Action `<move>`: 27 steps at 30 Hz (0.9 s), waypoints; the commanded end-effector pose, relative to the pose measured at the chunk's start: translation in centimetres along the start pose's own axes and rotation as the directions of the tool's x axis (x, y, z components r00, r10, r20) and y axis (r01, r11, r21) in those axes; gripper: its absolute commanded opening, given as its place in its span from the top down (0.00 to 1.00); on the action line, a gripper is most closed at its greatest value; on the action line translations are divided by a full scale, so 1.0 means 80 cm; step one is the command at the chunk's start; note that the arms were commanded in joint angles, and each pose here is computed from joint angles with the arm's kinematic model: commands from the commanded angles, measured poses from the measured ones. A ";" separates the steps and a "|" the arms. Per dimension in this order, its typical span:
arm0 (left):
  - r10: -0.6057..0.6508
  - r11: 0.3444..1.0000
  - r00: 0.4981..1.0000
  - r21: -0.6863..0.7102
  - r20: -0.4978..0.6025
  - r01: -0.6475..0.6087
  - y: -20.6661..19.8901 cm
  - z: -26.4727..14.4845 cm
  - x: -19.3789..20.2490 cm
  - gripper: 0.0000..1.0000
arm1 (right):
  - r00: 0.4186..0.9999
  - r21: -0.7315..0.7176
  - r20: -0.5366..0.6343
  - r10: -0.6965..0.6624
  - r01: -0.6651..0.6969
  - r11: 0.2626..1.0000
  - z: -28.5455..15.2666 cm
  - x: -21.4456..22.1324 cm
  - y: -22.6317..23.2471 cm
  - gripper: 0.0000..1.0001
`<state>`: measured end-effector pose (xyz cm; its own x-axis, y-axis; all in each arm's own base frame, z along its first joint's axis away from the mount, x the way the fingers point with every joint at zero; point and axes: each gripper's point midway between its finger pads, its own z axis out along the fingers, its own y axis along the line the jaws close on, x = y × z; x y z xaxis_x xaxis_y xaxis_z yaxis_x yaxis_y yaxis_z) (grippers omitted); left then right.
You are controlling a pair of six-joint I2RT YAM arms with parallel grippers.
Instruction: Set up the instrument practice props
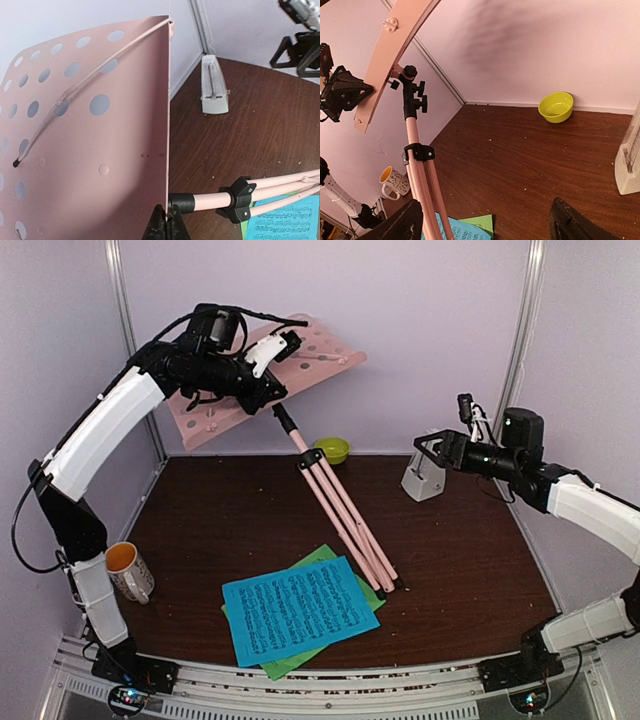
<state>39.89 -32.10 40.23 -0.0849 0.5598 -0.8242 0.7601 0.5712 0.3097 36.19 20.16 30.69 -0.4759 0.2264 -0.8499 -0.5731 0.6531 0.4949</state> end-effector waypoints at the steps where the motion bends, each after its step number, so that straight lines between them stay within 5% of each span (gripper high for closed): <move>1: 0.212 0.974 0.796 -0.193 0.566 -0.121 0.019 -0.151 -0.188 1.00 | 0.999 -0.160 0.036 0.012 -0.006 0.987 0.010 -0.016 0.032 0.15; 12: 0.382 0.913 0.543 -0.215 0.748 -0.346 -0.070 -0.201 -0.243 1.00 | 0.983 -0.425 -0.001 0.184 -0.167 0.890 0.035 -0.049 0.094 0.28; 19: 0.376 0.901 0.477 -0.193 0.795 -0.388 -0.098 -0.208 -0.251 1.00 | 0.963 -0.595 -0.069 0.260 -0.249 0.764 0.045 -0.051 0.149 0.23; 27: 0.340 0.900 0.440 -0.153 0.831 -0.407 -0.122 -0.215 -0.255 1.00 | 0.965 -0.678 -0.112 0.239 -0.250 0.691 0.055 -0.044 0.189 0.28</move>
<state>28.81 -42.94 44.92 0.4443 0.3361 -0.8305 0.8438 0.1545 0.5139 33.90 31.52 37.40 -0.6982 0.3004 -0.6498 -0.6792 0.0088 0.7339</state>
